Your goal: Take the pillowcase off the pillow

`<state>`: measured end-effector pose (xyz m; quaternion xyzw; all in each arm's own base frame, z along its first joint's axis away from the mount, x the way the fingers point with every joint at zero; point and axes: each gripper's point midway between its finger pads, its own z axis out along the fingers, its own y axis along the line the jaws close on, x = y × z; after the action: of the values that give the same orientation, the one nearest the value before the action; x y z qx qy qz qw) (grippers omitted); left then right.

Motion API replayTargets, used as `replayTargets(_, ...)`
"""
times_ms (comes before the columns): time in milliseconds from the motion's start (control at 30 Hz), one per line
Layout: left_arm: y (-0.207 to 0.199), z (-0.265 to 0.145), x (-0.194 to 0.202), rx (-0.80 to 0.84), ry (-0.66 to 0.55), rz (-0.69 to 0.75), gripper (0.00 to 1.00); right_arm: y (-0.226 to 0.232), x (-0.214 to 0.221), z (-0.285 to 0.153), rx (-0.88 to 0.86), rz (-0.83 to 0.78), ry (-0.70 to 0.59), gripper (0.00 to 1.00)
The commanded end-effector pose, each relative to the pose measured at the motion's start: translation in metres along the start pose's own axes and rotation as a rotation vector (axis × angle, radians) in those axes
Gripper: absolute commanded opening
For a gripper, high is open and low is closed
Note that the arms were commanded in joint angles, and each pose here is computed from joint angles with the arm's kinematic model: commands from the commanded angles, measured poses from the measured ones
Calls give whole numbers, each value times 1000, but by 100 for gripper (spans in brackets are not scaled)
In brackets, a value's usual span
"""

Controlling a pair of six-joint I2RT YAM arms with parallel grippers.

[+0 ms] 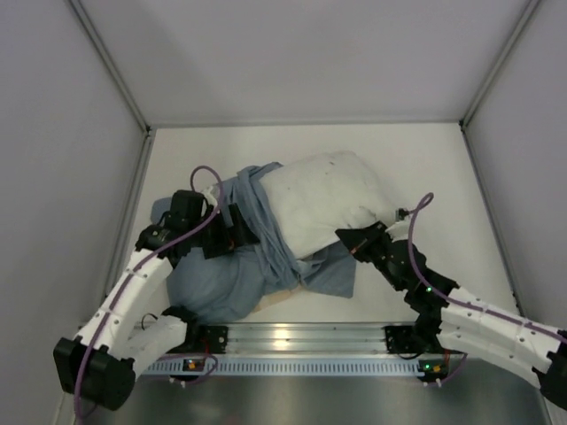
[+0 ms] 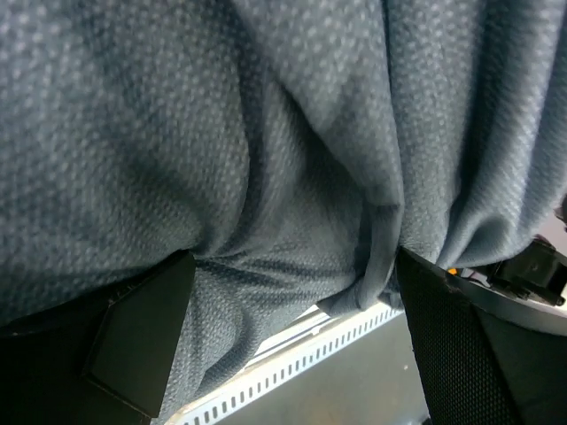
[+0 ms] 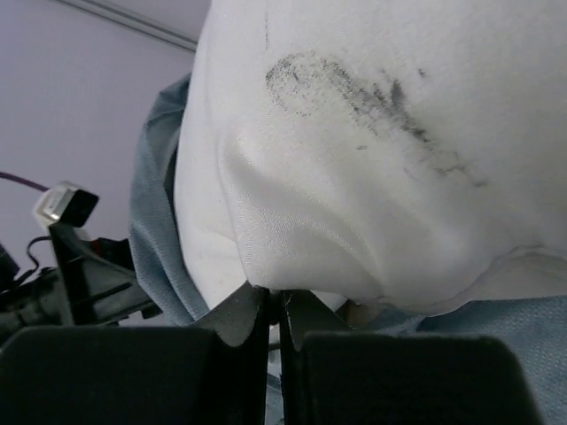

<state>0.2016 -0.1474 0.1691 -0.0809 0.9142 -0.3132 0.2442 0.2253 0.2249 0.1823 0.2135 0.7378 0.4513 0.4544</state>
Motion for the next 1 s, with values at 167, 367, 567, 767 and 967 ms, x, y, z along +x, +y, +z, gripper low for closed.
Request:
replayTargets(167,-55,61,-43,-61,-77,101,99,-19,-36,-42,19,35,-130,0)
replayTargets(367,-38,118,-69,-222,-40,130,99,-32,-14,-57,86,-71,21,33)
replayTargets(567,-33,97,-69,-243,-114,118,99,-67,22,-70,244,-167,244,99)
replayTargets(767,-28,47,-44,-168,-177,98,99,-78,4,-68,264,-76,98,100)
replayTargets(967,-45,19,-14,-9,-128,103,99,-8,-14,-93,106,-193,194,100)
